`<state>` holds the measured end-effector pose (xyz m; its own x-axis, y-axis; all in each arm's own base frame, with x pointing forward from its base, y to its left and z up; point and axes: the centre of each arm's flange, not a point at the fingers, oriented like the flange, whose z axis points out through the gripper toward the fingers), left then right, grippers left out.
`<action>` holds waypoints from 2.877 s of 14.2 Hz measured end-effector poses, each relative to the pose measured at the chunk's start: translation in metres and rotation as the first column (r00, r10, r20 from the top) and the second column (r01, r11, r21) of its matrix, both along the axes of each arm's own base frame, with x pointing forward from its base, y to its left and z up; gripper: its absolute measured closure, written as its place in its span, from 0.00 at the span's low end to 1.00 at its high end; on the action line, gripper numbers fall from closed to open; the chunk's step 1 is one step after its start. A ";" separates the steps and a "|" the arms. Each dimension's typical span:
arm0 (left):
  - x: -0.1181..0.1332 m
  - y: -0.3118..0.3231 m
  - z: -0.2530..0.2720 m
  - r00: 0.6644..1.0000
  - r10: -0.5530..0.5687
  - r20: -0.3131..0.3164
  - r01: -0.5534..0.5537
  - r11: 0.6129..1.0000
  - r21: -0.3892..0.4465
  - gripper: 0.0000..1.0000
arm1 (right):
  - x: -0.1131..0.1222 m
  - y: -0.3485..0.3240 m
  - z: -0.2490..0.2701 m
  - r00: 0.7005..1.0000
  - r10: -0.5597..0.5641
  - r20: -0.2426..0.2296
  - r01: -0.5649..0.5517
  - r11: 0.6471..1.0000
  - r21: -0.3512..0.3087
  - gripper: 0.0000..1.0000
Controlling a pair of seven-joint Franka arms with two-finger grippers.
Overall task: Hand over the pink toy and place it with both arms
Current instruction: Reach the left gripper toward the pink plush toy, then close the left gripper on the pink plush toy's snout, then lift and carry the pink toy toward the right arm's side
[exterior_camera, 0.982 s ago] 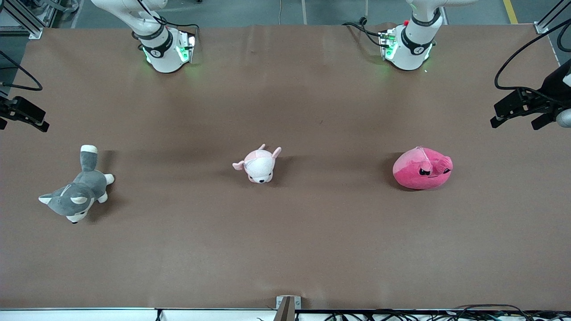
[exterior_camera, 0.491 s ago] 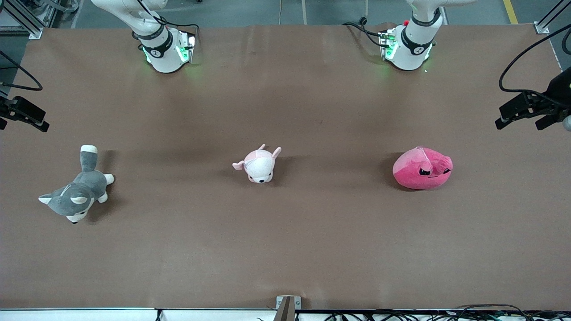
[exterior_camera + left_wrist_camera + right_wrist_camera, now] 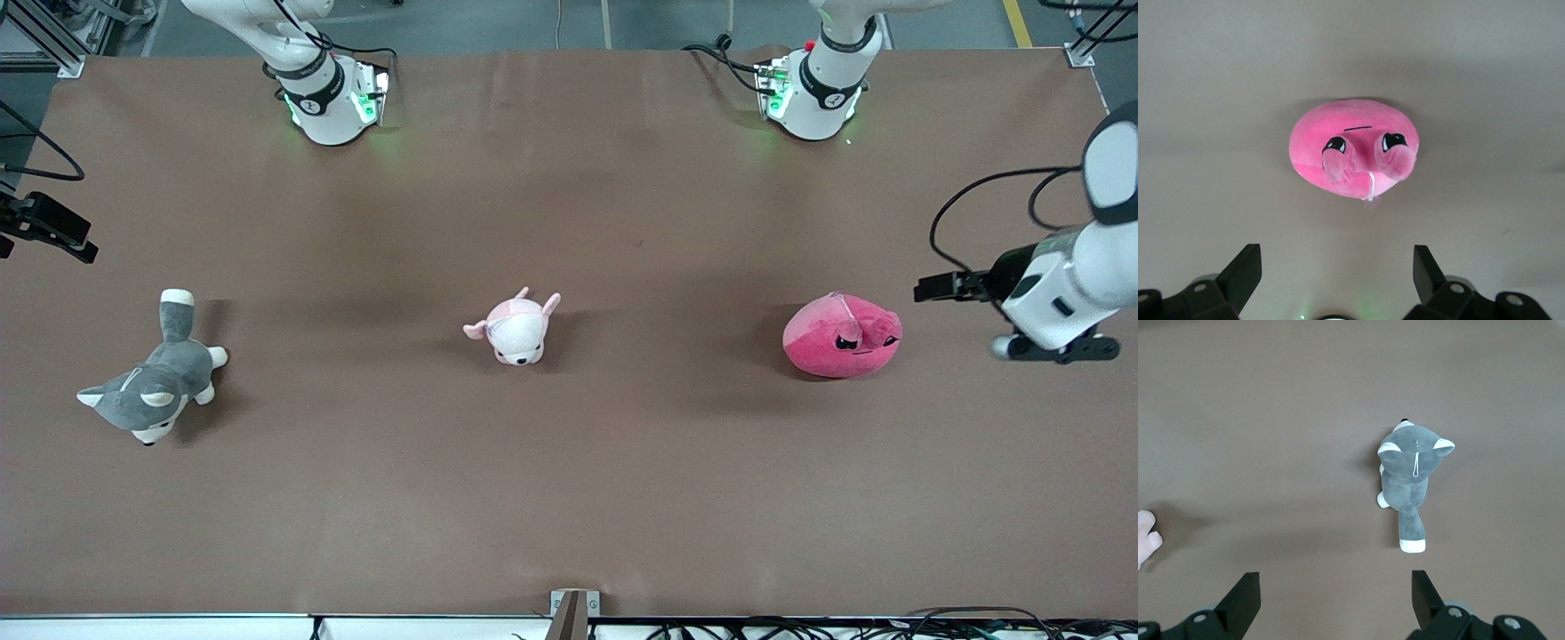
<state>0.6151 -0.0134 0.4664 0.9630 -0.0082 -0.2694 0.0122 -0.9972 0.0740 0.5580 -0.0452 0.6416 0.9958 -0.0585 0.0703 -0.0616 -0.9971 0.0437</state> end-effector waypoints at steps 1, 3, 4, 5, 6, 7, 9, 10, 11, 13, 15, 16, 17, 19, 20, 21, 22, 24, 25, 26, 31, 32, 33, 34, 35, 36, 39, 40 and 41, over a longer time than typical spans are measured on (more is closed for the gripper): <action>0.005 0.000 -0.017 1.000 0.001 -0.016 -0.001 1.000 0.000 0.00 | 0.000 0.000 0.000 1.000 0.000 0.000 0.000 1.000 0.000 0.00; 0.014 0.000 -0.047 1.000 0.004 -0.029 -0.004 1.000 0.000 0.00 | 0.000 0.000 0.000 1.000 0.000 0.000 0.000 1.000 0.000 0.00; 0.018 0.001 -0.061 0.999 0.005 -0.039 -0.005 1.000 0.000 0.00 | 0.000 0.000 0.000 1.000 0.000 0.000 0.000 1.000 0.000 0.00; 0.020 0.001 -0.075 0.999 0.006 -0.054 -0.006 1.000 0.000 0.00 | 0.000 0.000 0.000 1.000 0.000 0.000 0.000 1.000 0.000 0.00; 0.021 0.001 -0.087 0.998 0.006 -0.068 -0.006 1.000 0.000 0.00 | 0.000 0.000 0.000 1.000 0.000 0.000 0.000 1.000 0.000 0.00; 0.021 0.001 -0.099 0.997 0.008 -0.078 -0.008 1.000 0.000 0.00 | 0.000 0.000 0.000 1.000 0.000 0.000 0.000 1.000 0.000 0.00; 0.018 0.002 -0.118 0.996 0.014 -0.088 -0.014 1.000 0.002 0.04 | 0.000 0.000 0.000 1.000 0.000 0.000 0.000 1.000 0.000 0.00; 0.015 0.002 -0.126 0.995 0.029 -0.097 -0.029 1.000 0.008 0.04 | 0.000 0.000 0.000 1.000 0.000 0.000 0.000 1.000 0.000 0.00; 0.012 0.002 -0.131 0.993 0.043 -0.107 -0.042 0.999 0.014 0.13 | 0.000 0.000 0.000 1.000 0.000 0.000 0.000 1.000 0.000 0.00; 0.010 0.002 -0.136 0.992 0.052 -0.115 -0.051 0.999 0.018 0.33 | 0.000 0.000 0.000 1.000 0.000 0.000 0.000 1.000 0.000 0.00; 0.010 0.002 -0.135 0.992 0.055 -0.113 -0.053 0.998 0.019 0.54 | 0.000 0.000 0.000 1.000 0.000 0.000 0.000 1.000 0.000 0.00; 0.010 0.002 -0.135 0.992 0.060 -0.112 -0.058 0.998 0.021 0.63 | 0.000 0.000 0.000 1.000 0.000 0.000 0.000 1.000 0.000 0.00; 0.010 0.002 -0.134 0.991 0.069 -0.111 -0.066 0.998 0.024 0.74 | 0.000 0.000 0.000 1.000 0.000 0.000 0.000 1.000 0.000 0.00; 0.011 0.000 -0.131 0.991 0.079 -0.104 -0.076 0.997 0.028 0.86 | 0.000 0.000 0.001 1.000 0.000 0.003 0.000 1.000 0.000 0.00; 0.012 -0.001 -0.127 0.992 0.081 -0.097 -0.078 0.997 0.028 0.88 | 0.000 0.000 0.001 1.000 0.000 0.004 0.000 1.000 0.000 0.00; 0.014 -0.003 -0.120 0.993 0.084 -0.084 -0.082 0.996 0.028 0.89 | 0.000 0.000 0.002 1.000 0.000 0.005 0.000 1.000 0.000 0.00; 0.016 -0.009 -0.110 0.994 0.093 -0.066 -0.091 0.995 0.029 0.89 | 0.000 0.000 0.002 1.000 0.000 0.005 0.000 1.000 0.000 0.00; 0.020 -0.032 -0.080 0.993 0.114 -0.026 -0.113 0.993 0.015 0.89 | 0.000 0.000 0.002 1.000 0.000 0.005 0.000 1.000 0.000 0.00; 0.020 -0.048 -0.060 0.991 0.130 -0.019 -0.130 0.991 -0.009 0.89 | 0.000 0.000 0.002 1.000 0.000 0.005 0.000 1.000 0.000 0.00; 0.020 -0.065 -0.038 0.989 0.145 -0.017 -0.145 0.989 -0.037 0.89 | 0.000 0.000 0.002 1.000 0.000 0.006 0.000 1.000 0.000 0.00; -0.003 -0.174 0.077 0.966 0.258 -0.005 -0.254 0.948 -0.192 0.89 | 0.000 -0.001 0.003 1.000 -0.002 0.007 0.002 1.000 -0.001 0.00; -0.011 -0.200 0.099 0.958 0.287 -0.004 -0.280 0.934 -0.223 0.89 | 0.000 -0.002 0.003 1.000 -0.003 0.007 0.003 1.000 -0.001 0.00; -0.017 -0.225 0.119 0.947 0.321 0.004 -0.309 0.915 -0.258 0.89 | 0.000 -0.002 0.003 1.000 -0.003 0.008 0.003 1.000 -0.001 0.00; -0.024 -0.250 0.136 0.935 0.354 0.019 -0.333 0.895 -0.298 0.89 | 0.000 -0.002 0.003 1.000 -0.004 0.008 0.004 1.000 -0.001 0.00; -0.031 -0.274 0.149 0.924 0.382 0.031 -0.349 0.872 -0.342 0.89 | 0.000 -0.002 0.003 1.000 -0.004 0.008 0.004 1.000 -0.001 0.00; -0.039 -0.300 0.160 0.914 0.405 0.041 -0.358 0.848 -0.391 0.89 | 0.000 -0.002 0.003 1.000 -0.004 0.008 0.004 1.000 -0.001 0.00; -0.065 -0.370 0.178 0.899 0.436 0.047 -0.353 0.784 -0.511 0.89 | 0.000 -0.001 0.003 1.000 -0.002 0.008 0.002 1.000 -0.001 0.00; -0.075 -0.394 0.178 0.898 0.438 0.041 -0.350 0.768 -0.537 0.89 | 0.000 0.000 0.003 1.000 0.000 0.007 0.000 1.000 0.000 0.00; -0.086 -0.417 0.176 0.898 0.439 0.034 -0.346 0.751 -0.562 0.89 | 0.001 0.001 0.001 1.000 0.002 0.004 -0.002 1.000 0.000 0.00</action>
<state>0.5294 -0.4308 0.6425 0.9407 0.2838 -0.1856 0.3361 -0.7070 0.6222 0.5590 -0.0442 0.6430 0.9956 -0.0566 0.0745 -0.0600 -0.9972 0.0438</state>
